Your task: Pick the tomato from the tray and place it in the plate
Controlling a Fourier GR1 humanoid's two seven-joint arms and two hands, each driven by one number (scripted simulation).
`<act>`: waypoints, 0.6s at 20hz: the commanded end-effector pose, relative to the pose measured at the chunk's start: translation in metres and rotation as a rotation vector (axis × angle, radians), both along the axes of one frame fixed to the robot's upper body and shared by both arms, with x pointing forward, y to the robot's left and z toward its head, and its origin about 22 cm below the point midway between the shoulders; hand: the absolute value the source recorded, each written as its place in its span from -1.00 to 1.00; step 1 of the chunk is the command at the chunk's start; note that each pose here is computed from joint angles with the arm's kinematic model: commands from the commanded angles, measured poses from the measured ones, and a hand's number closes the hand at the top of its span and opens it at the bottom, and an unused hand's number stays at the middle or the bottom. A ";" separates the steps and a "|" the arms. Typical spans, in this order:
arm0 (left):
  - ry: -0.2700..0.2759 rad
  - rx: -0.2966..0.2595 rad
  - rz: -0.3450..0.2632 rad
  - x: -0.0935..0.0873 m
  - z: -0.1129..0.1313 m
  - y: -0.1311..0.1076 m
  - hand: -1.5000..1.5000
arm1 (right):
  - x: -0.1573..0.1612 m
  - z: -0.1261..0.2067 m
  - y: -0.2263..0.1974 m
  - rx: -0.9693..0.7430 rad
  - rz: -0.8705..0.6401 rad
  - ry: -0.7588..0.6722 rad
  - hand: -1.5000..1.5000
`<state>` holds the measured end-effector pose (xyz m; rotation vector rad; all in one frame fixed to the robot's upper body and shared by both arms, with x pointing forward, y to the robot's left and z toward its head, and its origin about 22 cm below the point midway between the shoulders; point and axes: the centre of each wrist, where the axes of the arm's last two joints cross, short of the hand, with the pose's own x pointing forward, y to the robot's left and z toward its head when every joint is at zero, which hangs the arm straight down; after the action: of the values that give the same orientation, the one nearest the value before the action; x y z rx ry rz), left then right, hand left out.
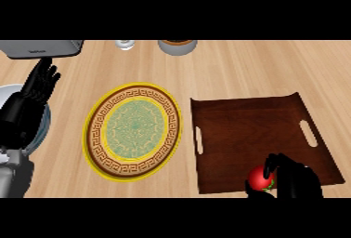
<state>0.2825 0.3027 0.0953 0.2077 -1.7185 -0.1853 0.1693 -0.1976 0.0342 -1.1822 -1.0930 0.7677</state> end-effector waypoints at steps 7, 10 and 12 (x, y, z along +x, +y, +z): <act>-0.019 0.001 -0.056 0.010 0.022 -0.007 0.00 | -0.070 0.097 0.076 0.269 0.153 -0.297 1.00; -0.016 -0.019 -0.083 0.024 0.002 -0.026 0.00 | -0.065 0.103 0.120 0.251 0.228 -0.311 1.00; -0.013 -0.005 -0.085 0.014 0.000 -0.020 0.00 | -0.058 0.107 0.125 0.268 0.241 -0.309 1.00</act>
<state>0.2923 0.2865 0.0993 0.1469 -1.7425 -0.2294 0.1190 -0.1085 0.1200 -1.0857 -1.4903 0.6538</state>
